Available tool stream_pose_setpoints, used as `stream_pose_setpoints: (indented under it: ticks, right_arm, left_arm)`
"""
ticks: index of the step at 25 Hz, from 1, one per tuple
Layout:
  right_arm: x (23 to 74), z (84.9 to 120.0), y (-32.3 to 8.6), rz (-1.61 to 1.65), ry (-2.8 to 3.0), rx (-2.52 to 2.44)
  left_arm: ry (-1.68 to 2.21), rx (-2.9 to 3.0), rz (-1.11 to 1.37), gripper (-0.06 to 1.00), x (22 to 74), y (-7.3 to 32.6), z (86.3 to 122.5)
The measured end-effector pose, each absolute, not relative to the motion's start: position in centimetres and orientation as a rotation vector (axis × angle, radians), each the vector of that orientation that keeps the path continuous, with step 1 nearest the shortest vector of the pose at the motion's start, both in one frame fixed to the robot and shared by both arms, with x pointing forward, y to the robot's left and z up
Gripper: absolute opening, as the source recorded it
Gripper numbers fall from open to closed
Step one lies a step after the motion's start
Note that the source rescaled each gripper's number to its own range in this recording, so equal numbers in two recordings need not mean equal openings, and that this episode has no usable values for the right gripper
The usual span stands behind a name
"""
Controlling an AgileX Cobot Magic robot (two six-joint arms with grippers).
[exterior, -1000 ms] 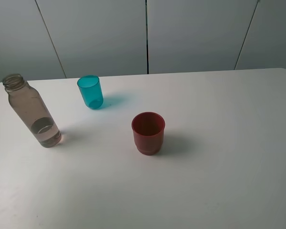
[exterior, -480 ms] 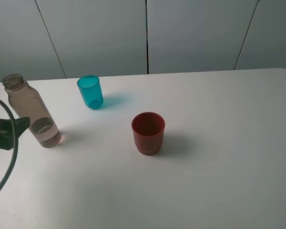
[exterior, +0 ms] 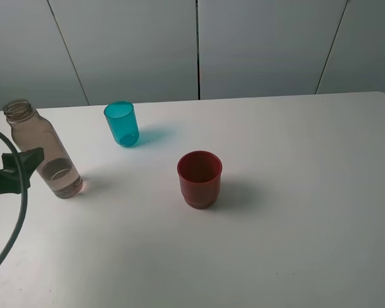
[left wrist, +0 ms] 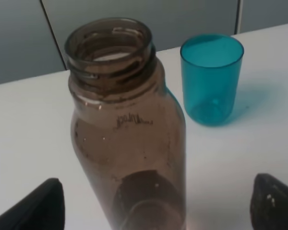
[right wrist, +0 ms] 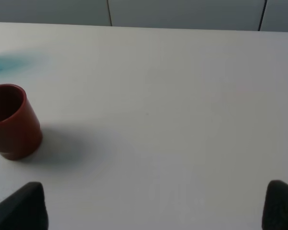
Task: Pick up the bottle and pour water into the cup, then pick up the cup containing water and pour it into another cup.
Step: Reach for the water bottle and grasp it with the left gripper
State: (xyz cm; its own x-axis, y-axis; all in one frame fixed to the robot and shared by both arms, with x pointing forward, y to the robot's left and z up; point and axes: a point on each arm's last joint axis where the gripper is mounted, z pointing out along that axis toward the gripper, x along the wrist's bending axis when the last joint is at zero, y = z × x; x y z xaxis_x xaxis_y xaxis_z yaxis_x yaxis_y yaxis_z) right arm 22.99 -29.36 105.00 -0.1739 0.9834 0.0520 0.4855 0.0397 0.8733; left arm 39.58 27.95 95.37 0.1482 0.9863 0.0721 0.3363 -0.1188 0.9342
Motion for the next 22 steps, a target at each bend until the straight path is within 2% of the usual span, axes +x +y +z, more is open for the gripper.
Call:
stream_pose_setpoints:
  ticks: [22]
  right_arm:
    - [22.99, 105.00, -29.36, 1.065, 1.722, 1.490]
  left_arm:
    - [1.298, 1.408, 1.145, 0.95, 39.04, 28.99, 95.86]
